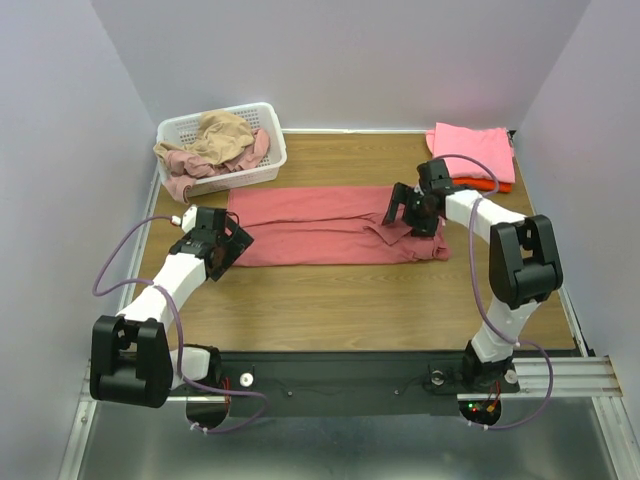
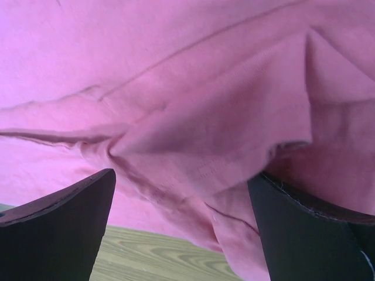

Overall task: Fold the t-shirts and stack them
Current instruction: Fold the tshirt

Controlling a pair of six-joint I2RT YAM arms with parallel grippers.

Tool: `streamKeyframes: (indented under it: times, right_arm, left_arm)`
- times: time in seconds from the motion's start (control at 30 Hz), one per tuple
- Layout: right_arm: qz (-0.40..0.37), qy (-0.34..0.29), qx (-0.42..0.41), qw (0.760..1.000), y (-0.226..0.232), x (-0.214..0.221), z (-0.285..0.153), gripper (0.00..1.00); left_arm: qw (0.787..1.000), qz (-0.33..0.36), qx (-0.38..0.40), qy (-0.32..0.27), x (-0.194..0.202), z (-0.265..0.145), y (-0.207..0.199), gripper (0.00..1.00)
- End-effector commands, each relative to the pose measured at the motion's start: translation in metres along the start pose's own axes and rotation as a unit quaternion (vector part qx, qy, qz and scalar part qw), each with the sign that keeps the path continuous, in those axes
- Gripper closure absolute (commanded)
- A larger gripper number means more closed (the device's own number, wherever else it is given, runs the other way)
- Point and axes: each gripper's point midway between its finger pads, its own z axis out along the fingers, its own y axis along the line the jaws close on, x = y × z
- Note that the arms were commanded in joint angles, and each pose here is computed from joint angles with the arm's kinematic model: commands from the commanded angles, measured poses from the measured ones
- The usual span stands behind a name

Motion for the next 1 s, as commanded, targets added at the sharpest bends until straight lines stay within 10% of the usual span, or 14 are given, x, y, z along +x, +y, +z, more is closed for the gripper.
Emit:
streamKeyframes:
  times: [0.0,0.77,0.97]
  right_arm:
    - [-0.003,-0.039,-0.046,0.998,0.026,-0.031,-0.002,0.0]
    - [0.019,-0.117,-0.079,0.99,0.076,-0.115,0.003,0.0]
    - [0.01,-0.11,-0.039,0.993,0.045,-0.07,-0.023,0.0]
  left_arm:
    - [1.0,0.007,0.016,-0.012,-0.004,-0.002,-0.005,0.01]
    - [1.0,0.013,0.013,-0.018,-0.009,-0.006,-0.007,0.01]
    - [0.997,0.042,0.056,-0.028,-0.021,-0.013,-0.051,0.01]
